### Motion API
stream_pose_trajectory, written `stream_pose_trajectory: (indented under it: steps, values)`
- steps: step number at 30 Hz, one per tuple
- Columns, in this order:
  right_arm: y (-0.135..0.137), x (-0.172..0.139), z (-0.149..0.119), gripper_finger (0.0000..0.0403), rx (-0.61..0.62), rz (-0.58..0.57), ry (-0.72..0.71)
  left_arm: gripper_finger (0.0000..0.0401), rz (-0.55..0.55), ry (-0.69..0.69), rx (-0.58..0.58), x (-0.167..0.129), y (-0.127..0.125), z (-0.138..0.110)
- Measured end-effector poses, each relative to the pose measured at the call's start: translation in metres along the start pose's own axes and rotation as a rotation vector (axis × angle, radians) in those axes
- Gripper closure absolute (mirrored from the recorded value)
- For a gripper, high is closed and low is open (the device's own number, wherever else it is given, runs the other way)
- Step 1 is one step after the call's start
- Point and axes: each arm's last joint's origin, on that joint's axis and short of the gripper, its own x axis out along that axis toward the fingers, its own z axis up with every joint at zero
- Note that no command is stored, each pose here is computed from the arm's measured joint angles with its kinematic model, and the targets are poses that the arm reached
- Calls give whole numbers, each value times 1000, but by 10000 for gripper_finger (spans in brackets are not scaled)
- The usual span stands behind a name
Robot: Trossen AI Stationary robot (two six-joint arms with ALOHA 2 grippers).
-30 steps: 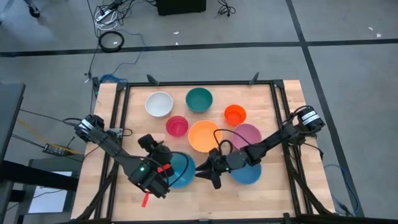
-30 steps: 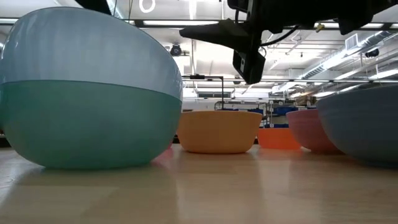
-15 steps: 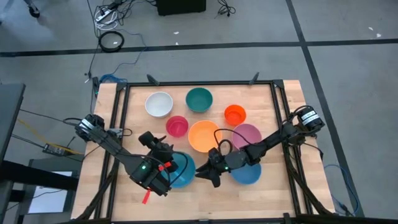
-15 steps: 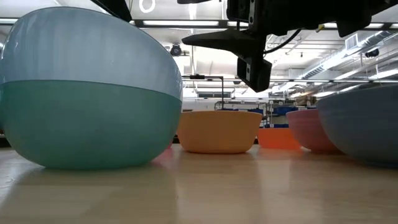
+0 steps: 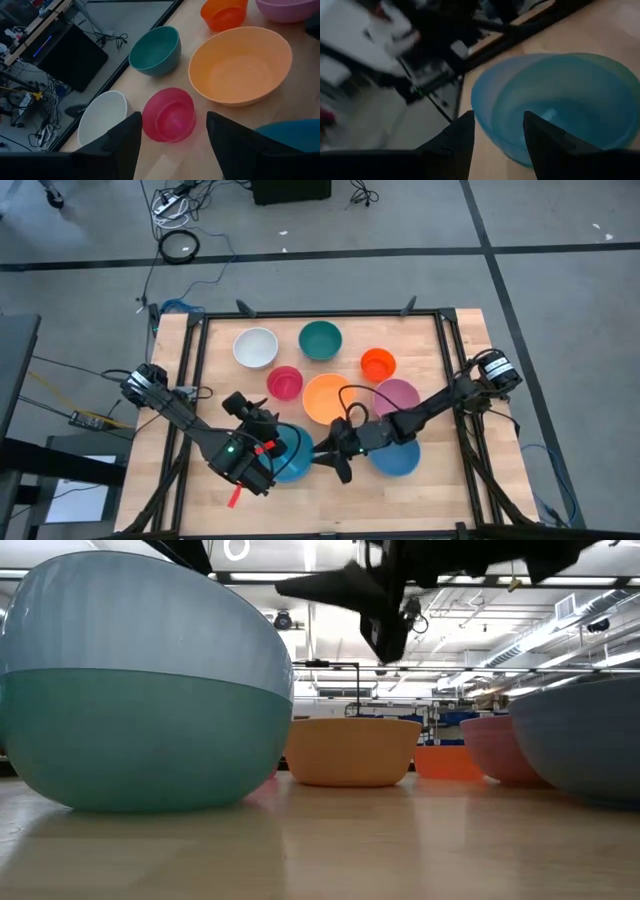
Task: Nest bowls inside each other
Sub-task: Stack the light blue bowl on top of the the light green bowl
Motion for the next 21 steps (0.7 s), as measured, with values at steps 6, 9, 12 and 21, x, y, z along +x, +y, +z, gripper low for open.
stream_pose_trajectory:
  steps: [6,9,12,21]
  values:
    - [4,5,4,243,-274,-71,119,172,-6,15,2,-1,0,-1]
    - [4,4,0,243,-390,-81,178,172,-11,32,3,-1,0,-1]
    - [6,4,-1,243,-464,-66,186,172,-17,52,3,-1,-1,-2]
    - [6,4,-1,243,-589,-38,202,172,-20,55,3,-2,-1,-3]
